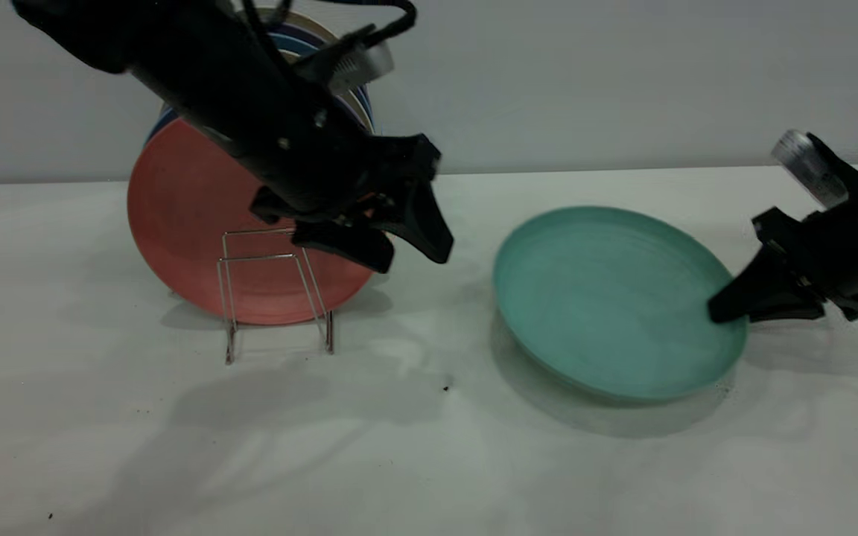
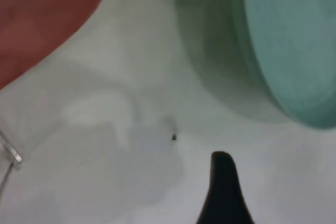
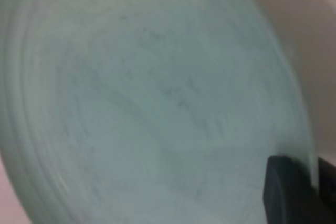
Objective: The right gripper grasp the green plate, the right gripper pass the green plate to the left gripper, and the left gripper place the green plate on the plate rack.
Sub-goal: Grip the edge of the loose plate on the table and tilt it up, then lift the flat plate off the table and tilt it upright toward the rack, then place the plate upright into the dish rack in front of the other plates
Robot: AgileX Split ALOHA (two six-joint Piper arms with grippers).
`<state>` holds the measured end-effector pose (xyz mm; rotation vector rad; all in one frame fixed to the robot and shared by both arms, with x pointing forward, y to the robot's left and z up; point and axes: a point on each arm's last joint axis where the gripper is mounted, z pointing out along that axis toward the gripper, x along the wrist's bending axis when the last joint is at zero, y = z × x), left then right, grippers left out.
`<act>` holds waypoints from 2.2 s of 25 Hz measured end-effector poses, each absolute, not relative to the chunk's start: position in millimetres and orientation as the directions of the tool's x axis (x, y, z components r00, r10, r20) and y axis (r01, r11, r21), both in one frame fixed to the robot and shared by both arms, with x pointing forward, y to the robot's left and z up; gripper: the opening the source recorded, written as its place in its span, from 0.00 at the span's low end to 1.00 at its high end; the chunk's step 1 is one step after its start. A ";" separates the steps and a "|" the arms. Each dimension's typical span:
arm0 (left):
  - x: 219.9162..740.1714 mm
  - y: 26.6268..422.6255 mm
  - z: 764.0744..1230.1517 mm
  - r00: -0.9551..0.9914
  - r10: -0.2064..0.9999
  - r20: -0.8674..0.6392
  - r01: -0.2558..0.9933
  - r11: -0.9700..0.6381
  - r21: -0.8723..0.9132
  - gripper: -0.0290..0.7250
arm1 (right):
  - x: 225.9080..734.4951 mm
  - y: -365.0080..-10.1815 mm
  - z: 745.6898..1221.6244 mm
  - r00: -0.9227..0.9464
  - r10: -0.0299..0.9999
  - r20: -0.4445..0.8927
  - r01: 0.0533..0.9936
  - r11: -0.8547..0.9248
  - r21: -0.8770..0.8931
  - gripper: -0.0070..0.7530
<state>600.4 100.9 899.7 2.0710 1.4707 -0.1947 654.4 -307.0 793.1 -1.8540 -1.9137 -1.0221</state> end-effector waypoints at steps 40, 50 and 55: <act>606.1 150.7 975.8 0.557 0.729 -0.397 0.779 -0.294 0.554 0.17 | 632.3 -305.5 1007.6 -0.503 0.616 0.606 0.781 0.024 0.624 0.77; 585.9 255.7 1054.3 0.714 0.699 -0.035 0.554 -0.534 0.639 0.17 | 544.1 -280.9 1085.5 -0.544 0.719 0.432 0.777 0.237 0.584 0.54; 583.3 271.5 1064.2 0.813 0.551 0.188 0.334 -0.706 0.625 0.17 | 487.3 -273.0 1077.4 -0.505 0.740 0.445 0.817 0.242 0.524 0.53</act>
